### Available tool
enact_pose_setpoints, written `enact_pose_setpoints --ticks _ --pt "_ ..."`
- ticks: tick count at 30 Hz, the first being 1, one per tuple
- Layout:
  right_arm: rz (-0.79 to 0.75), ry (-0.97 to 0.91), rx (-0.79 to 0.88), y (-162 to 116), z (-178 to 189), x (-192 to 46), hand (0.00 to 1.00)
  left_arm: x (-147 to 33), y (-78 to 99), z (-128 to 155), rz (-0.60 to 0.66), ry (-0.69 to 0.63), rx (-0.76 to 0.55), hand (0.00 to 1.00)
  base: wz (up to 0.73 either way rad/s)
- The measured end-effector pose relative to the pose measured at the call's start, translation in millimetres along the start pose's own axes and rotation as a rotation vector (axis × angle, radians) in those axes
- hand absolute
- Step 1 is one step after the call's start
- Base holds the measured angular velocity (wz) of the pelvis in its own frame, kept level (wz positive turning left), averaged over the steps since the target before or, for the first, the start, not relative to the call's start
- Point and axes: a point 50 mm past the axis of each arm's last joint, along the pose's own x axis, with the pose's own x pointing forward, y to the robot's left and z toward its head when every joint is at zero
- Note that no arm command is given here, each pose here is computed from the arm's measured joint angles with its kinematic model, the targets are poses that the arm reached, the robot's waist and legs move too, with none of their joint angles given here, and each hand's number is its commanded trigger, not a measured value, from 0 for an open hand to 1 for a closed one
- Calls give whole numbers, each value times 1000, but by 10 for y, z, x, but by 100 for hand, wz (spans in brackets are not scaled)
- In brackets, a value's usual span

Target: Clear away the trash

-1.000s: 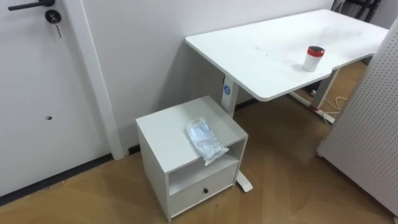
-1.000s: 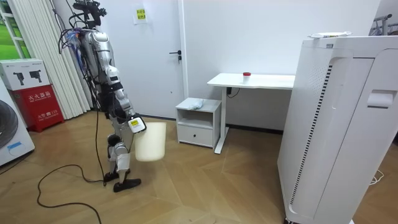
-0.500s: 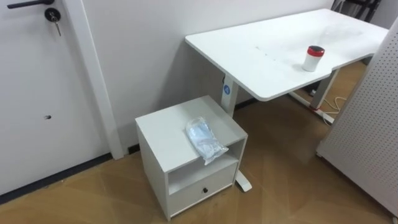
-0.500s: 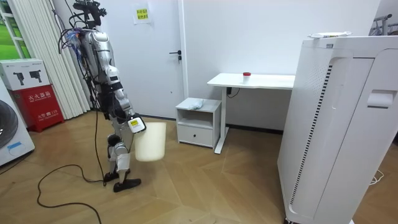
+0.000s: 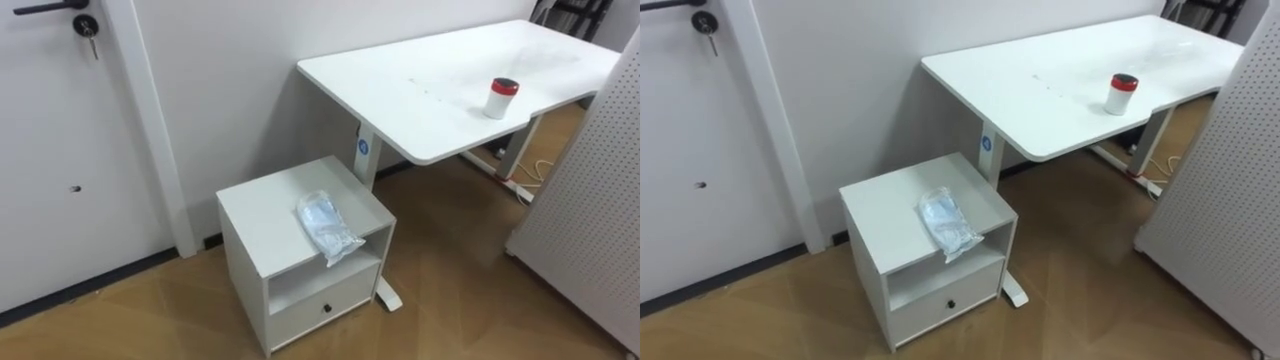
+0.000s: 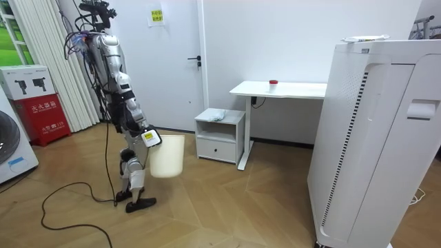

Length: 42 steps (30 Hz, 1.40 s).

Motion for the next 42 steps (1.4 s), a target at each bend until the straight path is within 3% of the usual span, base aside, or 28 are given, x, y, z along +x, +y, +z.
enact_pose_setpoints --ticks 4,9,14,19,27,33,37,42 --pt "8 -3 1 0 14 0 100 7 59 -20 6 9 4 0 -17" --pt "-37 -14 51 -140 30 -26 100 -24 -93 -146 -37 38 20 0 -20" --pt "-72 18 85 -226 -62 -52 100 -38 -111 -229 -44 54 24 0 -36" --pt "-99 19 70 -255 -92 -64 100 -31 -92 -147 -42 -13 13 0 -26" --pt "-89 -43 -20 -199 89 -45 100 3 11 209 -10 -133 -38 0 -9" --pt "-33 -111 -114 -19 337 -4 100 -8 265 684 127 -280 -69 0 -9" --pt "16 -177 -162 107 510 2 100 -136 438 1176 234 -486 -100 0 -6" --pt "23 -199 -159 132 484 4 100 -306 534 1548 331 -672 -94 0 28"
